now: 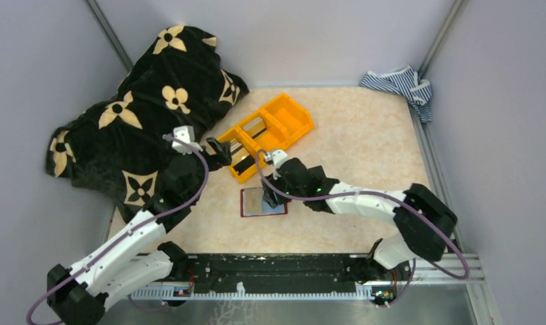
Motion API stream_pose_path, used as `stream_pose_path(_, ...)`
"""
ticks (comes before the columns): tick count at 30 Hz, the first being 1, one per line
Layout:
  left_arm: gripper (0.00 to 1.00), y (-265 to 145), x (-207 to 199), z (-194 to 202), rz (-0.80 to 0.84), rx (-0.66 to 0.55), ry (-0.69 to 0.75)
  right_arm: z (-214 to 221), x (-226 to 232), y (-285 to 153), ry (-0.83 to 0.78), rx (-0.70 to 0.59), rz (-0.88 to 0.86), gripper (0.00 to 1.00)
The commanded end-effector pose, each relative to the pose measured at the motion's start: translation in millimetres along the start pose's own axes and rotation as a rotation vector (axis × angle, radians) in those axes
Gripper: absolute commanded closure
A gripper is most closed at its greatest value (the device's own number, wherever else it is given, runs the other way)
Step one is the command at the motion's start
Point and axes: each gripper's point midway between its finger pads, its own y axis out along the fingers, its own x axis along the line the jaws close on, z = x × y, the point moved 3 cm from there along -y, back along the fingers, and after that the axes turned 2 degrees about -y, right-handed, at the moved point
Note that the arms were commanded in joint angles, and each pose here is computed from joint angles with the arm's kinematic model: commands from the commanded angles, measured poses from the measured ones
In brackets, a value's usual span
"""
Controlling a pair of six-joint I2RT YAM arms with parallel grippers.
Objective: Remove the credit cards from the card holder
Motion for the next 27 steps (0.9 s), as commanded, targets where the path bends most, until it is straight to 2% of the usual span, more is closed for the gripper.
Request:
stream_pose_path(1, 0.09, -23, 52, 32, -0.233, 0.042, -0.077, -11, 16, 25, -0.077, 0.025, 0.093, 0.38)
stream_pose_path(3, 0.10, -32, 64, 33, -0.282, 0.024, -0.113, -10, 26, 39, -0.068, 0.059, 0.085, 0.33)
stream_pose_path(7, 0.10, -45, 76, 28, -0.325, -0.013, -0.150, -5, 40, 61, -0.131, 0.114, 0.123, 0.30)
stream_pose_path(17, 0.09, -52, 87, 38, -0.349, -0.003, -0.147, 5, 49, 92, -0.201, 0.183, 0.180, 0.29)
stream_pose_path(23, 0.07, -48, 83, 41, -0.339, 0.016, -0.138, 20, 41, 91, -0.204, 0.217, 0.208, 0.32)
stream_pose_path(27, 0.07, -48, 83, 40, -0.333, 0.015, -0.134, 28, 39, 92, -0.193, 0.226, 0.211, 0.44)
